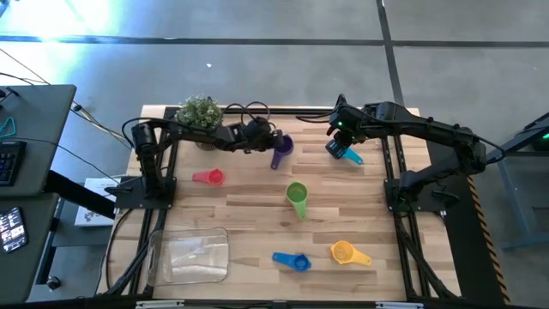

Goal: Nest measuring cups in basket
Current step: Stack the violet measuring cup on top of the green measuring cup

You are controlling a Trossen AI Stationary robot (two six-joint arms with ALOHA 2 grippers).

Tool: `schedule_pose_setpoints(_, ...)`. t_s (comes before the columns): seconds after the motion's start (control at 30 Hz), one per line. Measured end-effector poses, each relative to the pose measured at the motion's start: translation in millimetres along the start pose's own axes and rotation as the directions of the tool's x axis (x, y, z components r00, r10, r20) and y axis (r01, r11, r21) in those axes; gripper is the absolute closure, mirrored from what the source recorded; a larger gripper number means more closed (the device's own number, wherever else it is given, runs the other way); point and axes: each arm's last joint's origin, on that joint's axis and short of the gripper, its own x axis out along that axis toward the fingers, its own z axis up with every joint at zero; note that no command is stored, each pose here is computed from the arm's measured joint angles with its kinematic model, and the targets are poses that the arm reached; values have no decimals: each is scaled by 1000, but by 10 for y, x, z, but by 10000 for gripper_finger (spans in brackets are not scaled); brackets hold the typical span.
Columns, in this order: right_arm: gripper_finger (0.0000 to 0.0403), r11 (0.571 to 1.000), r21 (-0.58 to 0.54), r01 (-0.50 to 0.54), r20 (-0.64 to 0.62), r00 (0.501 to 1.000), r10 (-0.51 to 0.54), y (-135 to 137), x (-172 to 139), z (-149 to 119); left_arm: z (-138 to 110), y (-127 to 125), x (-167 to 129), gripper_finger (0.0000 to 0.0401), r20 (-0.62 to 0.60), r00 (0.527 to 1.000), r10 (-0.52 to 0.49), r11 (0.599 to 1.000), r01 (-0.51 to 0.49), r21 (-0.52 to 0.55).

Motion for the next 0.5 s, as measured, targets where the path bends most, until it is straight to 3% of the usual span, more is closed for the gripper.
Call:
schedule_pose_setpoints(0.27, 302, 1000, 23, -4, -2, 1000, 4, 1, 0, 0, -199, -236, -208, 397, -14, 995, -97, 995, 98, 26)
schedule_pose_setpoints(0.5, 302, 990, 100, -100, -41, 994, 105, 45, -6, -18, -416, -448, -473, 396, -31, 983, -182, 980, 184, 74)
